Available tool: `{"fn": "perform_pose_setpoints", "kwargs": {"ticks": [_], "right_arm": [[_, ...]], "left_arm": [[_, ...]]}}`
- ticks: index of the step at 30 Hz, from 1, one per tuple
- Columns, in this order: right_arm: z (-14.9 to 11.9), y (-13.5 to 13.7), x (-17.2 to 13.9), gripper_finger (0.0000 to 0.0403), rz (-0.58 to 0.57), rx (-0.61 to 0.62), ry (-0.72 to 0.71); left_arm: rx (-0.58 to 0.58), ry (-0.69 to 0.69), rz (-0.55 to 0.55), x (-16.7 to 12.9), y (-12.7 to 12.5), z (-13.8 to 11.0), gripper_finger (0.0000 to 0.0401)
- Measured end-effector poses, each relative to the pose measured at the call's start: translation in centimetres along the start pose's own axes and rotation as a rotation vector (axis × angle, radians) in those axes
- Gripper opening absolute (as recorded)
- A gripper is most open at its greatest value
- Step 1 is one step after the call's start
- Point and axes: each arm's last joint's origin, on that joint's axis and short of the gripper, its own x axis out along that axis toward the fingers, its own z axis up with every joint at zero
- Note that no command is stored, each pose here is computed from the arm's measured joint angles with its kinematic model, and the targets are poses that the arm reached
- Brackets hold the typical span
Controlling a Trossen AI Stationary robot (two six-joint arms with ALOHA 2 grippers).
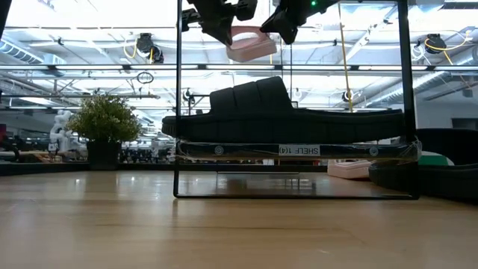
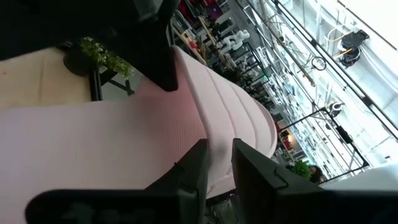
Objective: Pick and place slides into the shelf
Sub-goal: Put the bottom pink slipper on the shelf
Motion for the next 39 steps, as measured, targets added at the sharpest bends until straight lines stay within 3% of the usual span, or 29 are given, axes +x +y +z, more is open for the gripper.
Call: {"fn": "perform_pose_setpoints", "kwargs": {"ticks": [5, 10, 24, 30, 39], "right_arm": [[-0.4, -0.3, 0.3, 0.0059, -0.013, 0.005, 0.018], [-1.5, -1.0, 1.3, 0.0059, -0.098, 0.001, 0.100], [-1.7, -1.8, 2.2, 0.0058, -0.175, 0.006, 0.077], [-1.6, -2.0, 2.3, 0.0013, -0.199, -0.009, 0.068], [-1.9, -2.3, 2.0, 0.0004, -0.241, -0.059, 0.155]], "left_arm": [[0.000, -0.006, 0.009, 0.0, 0.0, 0.0, 0.0000], [0.006, -0.095, -0.075, -0.3, -0.8, 1.4, 0.0000], [-0.005, -0.100, -0.146, -0.2, -1.3, 1.4, 0.0000], [-0.025, -0.091, -0.167, -0.2, -1.4, 1.4, 0.0000], [-0.070, -0.059, -0.259, -0.5, -1.8, 1.3, 0.0046]]}}
